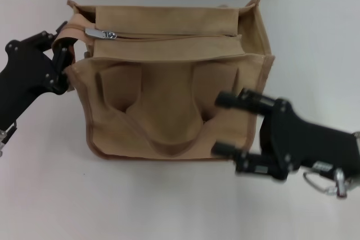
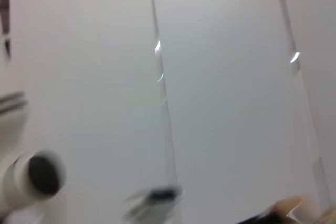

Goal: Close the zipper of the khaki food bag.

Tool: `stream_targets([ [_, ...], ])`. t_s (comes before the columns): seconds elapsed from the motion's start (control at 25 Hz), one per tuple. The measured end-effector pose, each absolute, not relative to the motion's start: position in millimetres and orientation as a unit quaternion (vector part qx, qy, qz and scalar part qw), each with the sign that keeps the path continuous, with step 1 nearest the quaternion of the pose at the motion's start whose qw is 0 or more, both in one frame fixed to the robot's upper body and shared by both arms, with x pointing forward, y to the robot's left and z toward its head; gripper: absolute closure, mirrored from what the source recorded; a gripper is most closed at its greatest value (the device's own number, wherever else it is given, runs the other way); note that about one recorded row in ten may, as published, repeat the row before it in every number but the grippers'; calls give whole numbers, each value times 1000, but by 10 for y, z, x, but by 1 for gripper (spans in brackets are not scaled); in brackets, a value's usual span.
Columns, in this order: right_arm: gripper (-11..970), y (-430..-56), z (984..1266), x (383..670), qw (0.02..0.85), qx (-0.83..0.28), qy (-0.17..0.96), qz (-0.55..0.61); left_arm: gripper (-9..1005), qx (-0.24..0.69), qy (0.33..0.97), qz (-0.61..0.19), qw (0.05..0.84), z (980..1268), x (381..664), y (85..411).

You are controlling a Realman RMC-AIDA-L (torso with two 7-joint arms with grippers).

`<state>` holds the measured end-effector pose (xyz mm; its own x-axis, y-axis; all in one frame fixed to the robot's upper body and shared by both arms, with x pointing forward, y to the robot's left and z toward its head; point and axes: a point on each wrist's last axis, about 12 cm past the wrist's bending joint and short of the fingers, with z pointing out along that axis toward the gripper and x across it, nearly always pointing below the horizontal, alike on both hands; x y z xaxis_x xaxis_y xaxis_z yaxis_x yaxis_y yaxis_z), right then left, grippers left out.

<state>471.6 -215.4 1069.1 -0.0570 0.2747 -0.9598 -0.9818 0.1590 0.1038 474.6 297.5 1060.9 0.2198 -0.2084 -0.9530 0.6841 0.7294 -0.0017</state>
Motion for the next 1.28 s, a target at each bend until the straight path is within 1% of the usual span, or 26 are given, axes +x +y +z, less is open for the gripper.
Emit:
stream_targets([
  [0.08,170,-2161,10713,4744,597,-346,487,535,965,215,539,-305,755,10634,4745,2952],
  [0.2,170,-2097,10779,4874,614,-320,484,534,964,213,514,-324,765,10690,4770,2869],
  [0.44,170,-1997,10817,5040,599,-321,501,535,961,205,521,-324,763,10671,4800,2839],
  [0.52,170,-1955,10869,5111,570,-304,513,566,960,204,521,-323,764,10669,4795,2845],
  [0.64,170,-1947,11005,5259,483,-248,545,639,959,201,522,-323,763,10667,4791,2854],
  [0.76,170,-1964,11153,5417,396,-192,579,686,958,200,523,-325,762,10671,4800,2852],
  [0.8,170,-1948,11247,5536,362,-173,601,691,958,200,523,-325,762,10671,4806,2847],
  [0.84,170,-1948,11247,5536,362,-173,601,691,957,201,523,-324,762,10670,4808,2842],
  [0.96,170,-1856,11347,5677,321,-159,626,693,956,203,522,-325,762,10672,4813,2830],
  [1.0,170,-1758,11390,5747,287,-150,641,696,956,202,521,-328,762,10680,4823,2824],
  [1.04,170,-1758,11390,5747,287,-150,641,696,955,202,521,-328,762,10680,4823,2824],
  [1.28,170,-1567,11579,5878,157,-84,661,729,953,204,518,-334,761,10691,4842,2797],
])
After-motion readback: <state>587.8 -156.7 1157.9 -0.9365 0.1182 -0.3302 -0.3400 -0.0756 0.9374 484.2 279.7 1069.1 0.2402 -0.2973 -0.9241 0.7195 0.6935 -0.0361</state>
